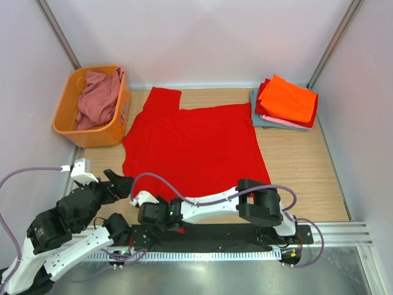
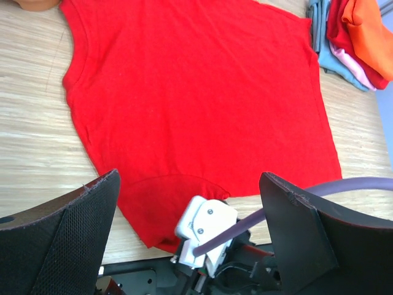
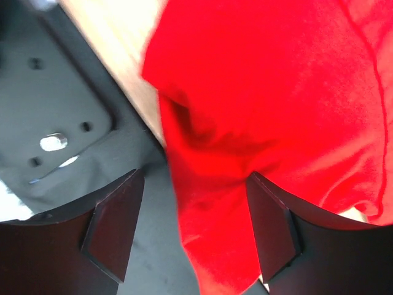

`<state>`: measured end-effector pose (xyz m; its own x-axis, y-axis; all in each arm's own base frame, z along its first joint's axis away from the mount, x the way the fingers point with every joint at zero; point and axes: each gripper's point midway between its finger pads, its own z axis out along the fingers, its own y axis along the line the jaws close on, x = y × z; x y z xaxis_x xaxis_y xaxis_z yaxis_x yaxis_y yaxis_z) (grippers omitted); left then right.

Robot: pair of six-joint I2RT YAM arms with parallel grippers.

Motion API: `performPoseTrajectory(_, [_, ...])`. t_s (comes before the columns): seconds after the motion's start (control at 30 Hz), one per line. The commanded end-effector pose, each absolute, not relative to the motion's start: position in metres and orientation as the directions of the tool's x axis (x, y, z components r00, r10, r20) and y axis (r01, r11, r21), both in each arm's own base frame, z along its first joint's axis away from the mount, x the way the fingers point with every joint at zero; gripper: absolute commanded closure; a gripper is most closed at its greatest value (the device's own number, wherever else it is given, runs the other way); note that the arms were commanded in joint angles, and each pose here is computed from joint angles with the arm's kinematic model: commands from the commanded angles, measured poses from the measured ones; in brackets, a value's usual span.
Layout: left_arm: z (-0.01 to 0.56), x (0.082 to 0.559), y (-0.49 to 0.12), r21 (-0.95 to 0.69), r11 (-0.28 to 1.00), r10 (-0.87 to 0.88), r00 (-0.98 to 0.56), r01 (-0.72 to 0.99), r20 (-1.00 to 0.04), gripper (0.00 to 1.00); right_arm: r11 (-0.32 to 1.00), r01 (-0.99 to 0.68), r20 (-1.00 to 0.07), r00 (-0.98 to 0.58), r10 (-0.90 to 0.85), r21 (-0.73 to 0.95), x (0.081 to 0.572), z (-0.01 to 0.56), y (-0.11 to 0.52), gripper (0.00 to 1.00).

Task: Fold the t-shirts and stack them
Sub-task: Fold the tshirt

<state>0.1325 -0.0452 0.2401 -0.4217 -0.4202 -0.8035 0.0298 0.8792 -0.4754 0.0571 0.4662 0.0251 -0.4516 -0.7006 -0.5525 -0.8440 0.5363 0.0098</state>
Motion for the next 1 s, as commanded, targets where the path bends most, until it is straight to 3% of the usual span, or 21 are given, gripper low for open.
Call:
performPoseTrajectory(0.0, [0.248, 0.136, -0.044, -0.512, 0.859, -0.464, -0.382, 0.026, -0.799, 0.05, 0.552, -0.829, -0.561, -0.415, -0.716, -0.091, 0.072, 0.027, 0.467, 0.29])
performPoseTrajectory(0.03, [0.249, 0.136, -0.043, -0.515, 0.857, -0.468, -0.379, 0.027, -0.799, 0.05, 0.557, -0.823, -0.554, -0.413, -0.723, -0.112, 0.075, 0.023, 0.465, 0.33])
performPoseTrajectory(0.1, [0.250, 0.135, -0.043, -0.520, 0.854, -0.472, -0.376, 0.030, -0.797, 0.05, 0.573, -0.803, -0.549, -0.408, -0.729, -0.164, 0.083, 0.019, 0.458, 0.57])
performPoseTrajectory(0.13, [0.250, 0.136, -0.043, -0.521, 0.853, -0.474, -0.375, 0.029, -0.797, 0.05, 0.575, -0.799, -0.550, -0.405, -0.730, -0.174, 0.085, 0.019, 0.457, 0.75])
performPoseTrajectory(0.23, [0.249, 0.136, -0.043, -0.517, 0.856, -0.471, -0.377, 0.023, -0.797, 0.05, 0.591, -0.783, -0.569, -0.402, -0.718, -0.193, 0.091, 0.029, 0.454, 0.98])
performPoseTrajectory(0.37, [0.249, 0.136, -0.044, -0.514, 0.858, -0.468, -0.380, 0.024, -0.798, 0.05, 0.596, -0.784, -0.593, -0.399, -0.700, -0.176, 0.095, 0.062, 0.454, 0.99])
performPoseTrajectory(0.47, [0.249, 0.136, -0.044, -0.514, 0.858, -0.468, -0.380, 0.024, -0.798, 0.05, 0.598, -0.802, -0.629, -0.469, -0.620, 0.008, 0.101, 0.097, 0.459, 0.99])
performPoseTrajectory(0.5, [0.249, 0.136, -0.044, -0.513, 0.858, -0.466, -0.380, 0.026, -0.799, 0.05, 0.546, -0.825, -0.607, -0.510, -0.610, 0.145, 0.088, 0.106, 0.462, 0.99])
performPoseTrajectory(0.53, [0.249, 0.136, -0.044, -0.514, 0.858, -0.467, -0.380, 0.025, -0.798, 0.05, 0.570, -0.786, -0.623, -0.574, -0.532, 0.239, 0.116, 0.128, 0.455, 0.99])
performPoseTrajectory(0.6, [0.249, 0.136, -0.044, -0.514, 0.857, -0.466, -0.380, 0.027, -0.799, 0.05, 0.544, -0.737, -0.582, -0.663, -0.471, 0.400, 0.125, 0.130, 0.448, 0.98])
performPoseTrajectory(0.63, [0.248, 0.136, -0.044, -0.515, 0.857, -0.469, -0.379, 0.024, -0.798, 0.05, 0.525, -0.706, -0.563, -0.703, -0.435, 0.476, 0.143, 0.140, 0.439, 0.92])
performPoseTrajectory(0.67, [0.249, 0.136, -0.044, -0.516, 0.856, -0.469, -0.378, 0.027, -0.798, 0.05, 0.528, -0.693, -0.552, -0.716, -0.427, 0.491, 0.152, 0.132, 0.432, 0.77])
performPoseTrajectory(0.73, [0.248, 0.137, -0.044, -0.513, 0.858, -0.467, -0.378, 0.026, -0.799, 0.05, 0.577, -0.644, -0.508, -0.760, -0.406, 0.502, 0.181, 0.120, 0.418, 0.26])
performPoseTrajectory(0.83, [0.249, 0.137, -0.045, -0.511, 0.859, -0.463, -0.382, 0.029, -0.800, 0.05, 0.656, -0.605, -0.459, -0.788, -0.410, 0.452, 0.202, 0.102, 0.398, 0.19])
performPoseTrajectory(0.97, [0.241, 0.142, -0.059, -0.463, 0.886, -0.407, -0.438, 0.024, -0.801, 0.06, 0.680, -0.585, -0.488, -0.793, -0.365, 0.442, 0.215, 0.116, 0.385, 0.19])
